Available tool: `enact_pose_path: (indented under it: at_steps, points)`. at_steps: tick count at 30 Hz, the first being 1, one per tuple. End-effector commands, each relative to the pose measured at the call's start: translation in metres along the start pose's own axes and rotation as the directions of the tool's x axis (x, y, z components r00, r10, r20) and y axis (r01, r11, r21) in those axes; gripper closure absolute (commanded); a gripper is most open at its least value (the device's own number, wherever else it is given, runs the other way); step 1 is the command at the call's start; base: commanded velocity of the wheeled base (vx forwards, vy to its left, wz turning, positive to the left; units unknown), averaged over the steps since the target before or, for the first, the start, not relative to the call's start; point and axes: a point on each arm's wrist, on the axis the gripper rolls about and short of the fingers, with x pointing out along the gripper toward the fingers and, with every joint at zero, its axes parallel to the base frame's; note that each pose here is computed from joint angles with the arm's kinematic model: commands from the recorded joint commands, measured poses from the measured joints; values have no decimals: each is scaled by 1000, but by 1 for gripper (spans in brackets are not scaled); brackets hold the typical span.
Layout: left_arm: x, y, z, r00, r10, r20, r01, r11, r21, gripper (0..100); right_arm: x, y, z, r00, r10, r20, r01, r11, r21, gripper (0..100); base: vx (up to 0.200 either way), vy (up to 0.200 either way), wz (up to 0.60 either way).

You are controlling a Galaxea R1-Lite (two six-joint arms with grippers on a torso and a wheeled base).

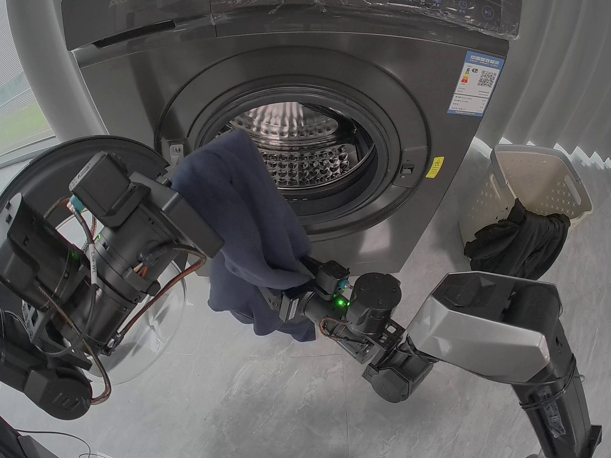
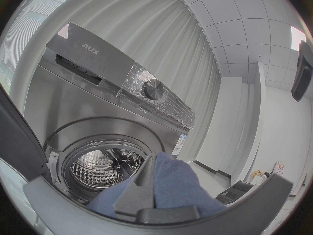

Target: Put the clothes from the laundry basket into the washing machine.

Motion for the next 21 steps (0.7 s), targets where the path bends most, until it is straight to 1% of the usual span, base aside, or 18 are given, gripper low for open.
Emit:
enact_pose_path:
  at_steps: [1, 5, 7, 8, 10, 13, 16, 18, 21]
  points:
    - [0, 0, -1, 1000, 3, -2, -3, 1000, -1, 100, 2, 1, -10, 1000, 2, -9, -2, 1000, 3, 100, 0, 0, 0]
    - [1, 1, 1, 1000, 7, 5, -7, 1000, 1, 100, 4, -2, -2, 1000, -6, 14, 6, 1000, 6, 100, 0, 0, 0]
    - [2, 2, 0, 1000, 10, 6, -10, 1000, 1, 100, 4, -4, 6, 999, -14, 29, 14, 1000, 6, 100, 0, 0, 0]
    - [2, 2, 0, 1000, 10, 6, -10, 1000, 1, 100, 4, -4, 6, 999, -14, 29, 14, 1000, 6, 100, 0, 0, 0]
    - [2, 5, 0, 1000, 21, 4, -21, 1000, 6, 100, 1, -11, 19, 998, -38, 43, 38, 999, 7, 100, 0, 0, 0]
    - [2, 14, 0, 999, 54, 0, -54, 998, 22, 100, -6, -22, 42, 994, -82, 69, 81, 997, 5, 100, 0, 0, 0]
    - [0, 26, -6, 995, 99, -31, -98, 994, 39, 100, -14, -30, 68, 988, -114, 103, 114, 993, 3, 100, 0, 0, 0]
    - [-1, 36, -17, 989, 135, -68, -131, 990, 54, 100, -19, -33, 86, 983, -124, 133, 125, 992, 0, 100, 0, 0, 0]
    - [-5, 45, -31, 978, 172, -119, -164, 984, 75, 100, -26, -33, 100, 981, -127, 150, 128, 992, 1, 100, 0, 0, 0]
